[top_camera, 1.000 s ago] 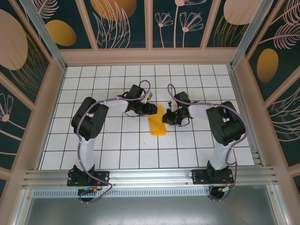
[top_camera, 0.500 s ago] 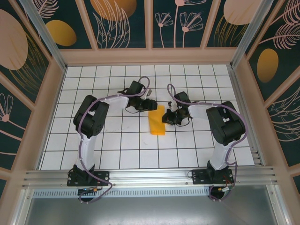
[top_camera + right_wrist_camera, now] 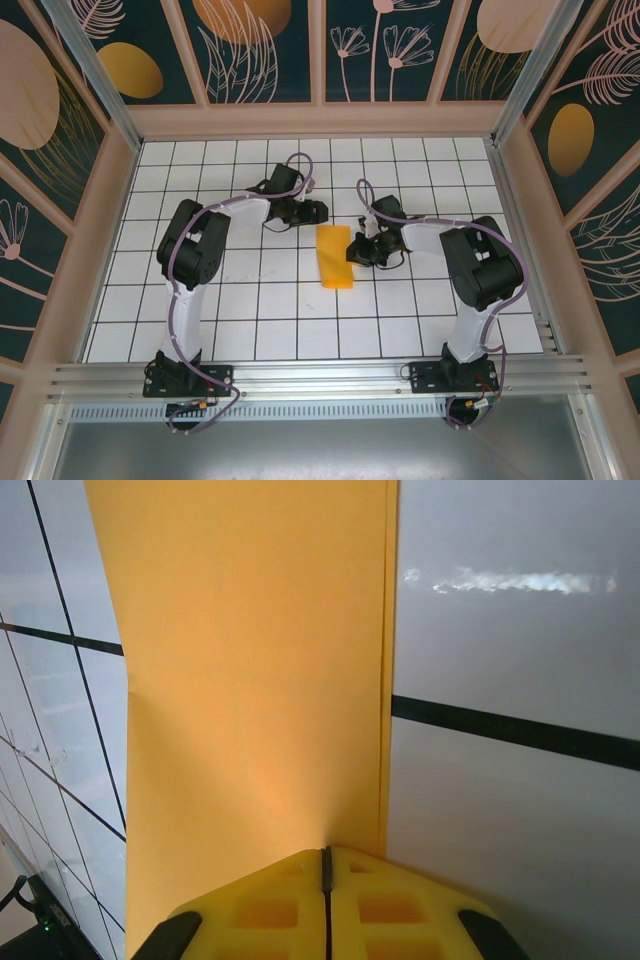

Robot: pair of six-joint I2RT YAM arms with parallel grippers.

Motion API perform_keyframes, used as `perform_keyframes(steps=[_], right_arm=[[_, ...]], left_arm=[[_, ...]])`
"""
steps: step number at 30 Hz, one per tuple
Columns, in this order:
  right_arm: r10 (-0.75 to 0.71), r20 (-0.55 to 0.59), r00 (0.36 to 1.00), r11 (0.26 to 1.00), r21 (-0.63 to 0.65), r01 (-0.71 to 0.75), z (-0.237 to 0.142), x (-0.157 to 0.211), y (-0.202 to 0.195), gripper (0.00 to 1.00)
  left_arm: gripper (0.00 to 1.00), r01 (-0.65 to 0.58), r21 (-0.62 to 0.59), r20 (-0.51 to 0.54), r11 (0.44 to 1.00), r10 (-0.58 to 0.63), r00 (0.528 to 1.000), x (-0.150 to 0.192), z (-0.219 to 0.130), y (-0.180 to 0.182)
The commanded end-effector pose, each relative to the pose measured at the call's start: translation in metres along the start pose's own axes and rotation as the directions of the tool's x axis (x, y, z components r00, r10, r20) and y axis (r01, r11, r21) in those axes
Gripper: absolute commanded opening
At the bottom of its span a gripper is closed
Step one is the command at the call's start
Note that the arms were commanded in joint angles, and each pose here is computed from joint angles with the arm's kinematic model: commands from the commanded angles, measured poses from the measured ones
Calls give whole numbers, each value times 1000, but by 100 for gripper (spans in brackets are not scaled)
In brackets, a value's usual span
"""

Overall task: Fold a paper plane with a square sheet of paper (fold left side to right side)
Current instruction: First fold the square sheet of paper in half at the center of the table.

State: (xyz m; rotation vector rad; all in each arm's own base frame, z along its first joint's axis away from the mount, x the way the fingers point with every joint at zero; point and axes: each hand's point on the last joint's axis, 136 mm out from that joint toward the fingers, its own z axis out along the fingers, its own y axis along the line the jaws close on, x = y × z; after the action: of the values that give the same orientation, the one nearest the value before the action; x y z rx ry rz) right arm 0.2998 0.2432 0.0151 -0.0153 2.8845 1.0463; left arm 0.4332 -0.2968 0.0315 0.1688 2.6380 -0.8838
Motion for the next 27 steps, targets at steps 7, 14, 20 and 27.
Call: perform_keyframes(steps=[7, 14, 20, 27], right_arm=[[62, -45, 997, 990, 126, -56, 7, 17, -33, 8], [64, -41, 997, 992, 114, -59, 8, 16, -31, 9], [60, -36, 998, 993, 107, -56, 7, 15, -29, 9], [14, 40, 999, 1000, 17, -15, -4, -1, -4, 9]], left_arm=[[59, -62, 149, 44, 987, 56, 997, 23, -50, -52], [58, -32, 156, -24, 987, 37, 999, 48, -12, -62], [57, -11, 124, -75, 992, 20, 997, 61, 8, -47], [57, -8, 54, -122, 998, 14, 992, 79, 23, -25]])
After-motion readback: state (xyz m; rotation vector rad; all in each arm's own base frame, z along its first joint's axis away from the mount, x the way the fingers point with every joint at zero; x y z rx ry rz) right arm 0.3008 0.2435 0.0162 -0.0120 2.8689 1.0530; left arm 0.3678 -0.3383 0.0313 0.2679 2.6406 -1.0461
